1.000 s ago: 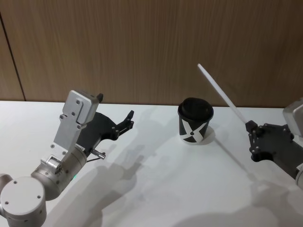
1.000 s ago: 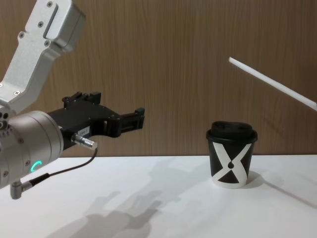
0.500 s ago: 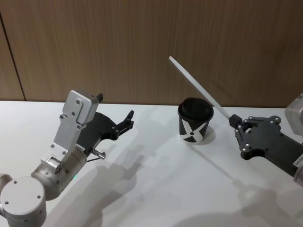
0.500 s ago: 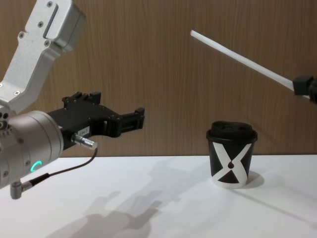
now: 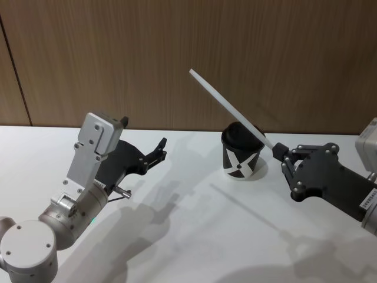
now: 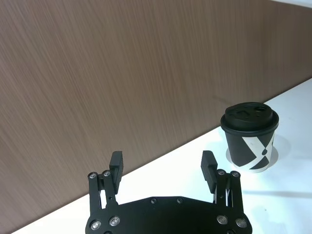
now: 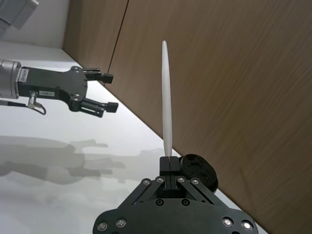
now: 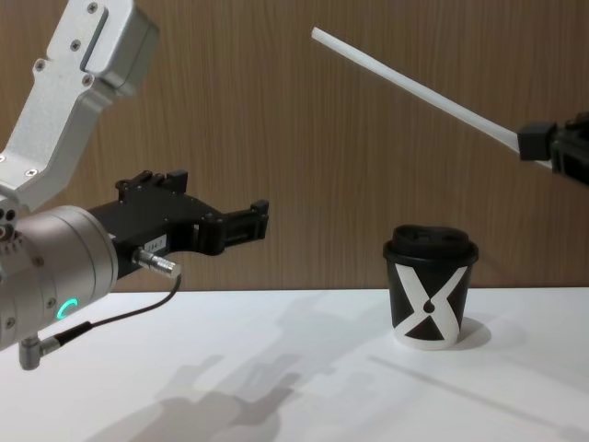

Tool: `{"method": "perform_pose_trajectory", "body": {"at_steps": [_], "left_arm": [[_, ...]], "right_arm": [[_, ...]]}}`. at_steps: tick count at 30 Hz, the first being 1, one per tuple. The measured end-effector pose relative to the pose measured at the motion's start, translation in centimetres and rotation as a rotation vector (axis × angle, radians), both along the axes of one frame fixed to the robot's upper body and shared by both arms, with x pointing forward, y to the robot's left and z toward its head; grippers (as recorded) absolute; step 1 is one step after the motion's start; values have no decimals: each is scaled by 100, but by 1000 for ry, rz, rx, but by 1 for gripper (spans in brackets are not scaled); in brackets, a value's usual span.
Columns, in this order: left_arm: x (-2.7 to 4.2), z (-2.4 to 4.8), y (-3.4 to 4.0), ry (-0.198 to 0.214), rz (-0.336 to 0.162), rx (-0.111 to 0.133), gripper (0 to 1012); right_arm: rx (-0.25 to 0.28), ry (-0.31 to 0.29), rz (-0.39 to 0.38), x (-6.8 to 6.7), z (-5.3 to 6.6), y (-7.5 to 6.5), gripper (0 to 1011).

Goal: Pick up the straw with one hand, pass it to the other hand, and insert it into the cup.

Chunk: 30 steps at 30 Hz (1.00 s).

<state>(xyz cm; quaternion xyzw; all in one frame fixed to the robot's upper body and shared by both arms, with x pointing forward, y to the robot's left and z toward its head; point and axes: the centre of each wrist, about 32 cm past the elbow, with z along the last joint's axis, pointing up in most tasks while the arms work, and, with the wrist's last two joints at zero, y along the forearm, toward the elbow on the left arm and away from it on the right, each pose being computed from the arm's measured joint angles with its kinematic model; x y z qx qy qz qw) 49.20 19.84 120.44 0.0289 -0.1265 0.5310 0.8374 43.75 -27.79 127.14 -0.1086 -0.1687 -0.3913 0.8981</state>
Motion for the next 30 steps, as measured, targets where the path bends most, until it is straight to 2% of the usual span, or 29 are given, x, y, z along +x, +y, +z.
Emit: {"method": "perform_pose_trajectory", "body": {"at_steps": [17,25,27,29,30], "left_arm": [[-1,-1,3,1,-1,-1,1003],[-18,28,45,6,-42,-33,1003],[-28,44,72,10,-71,-55,1003],[-35,55,88,12,-86,-66,1003],[-41,65,101,15,-103,-80,1003]], "right_arm": [[9,-8,43,1,7,14,0],[11,-9,49,1,8,16,0],[12,-10,50,2,8,16,0],[12,-10,50,2,8,16,0],[12,-10,51,2,8,16,0]]}}
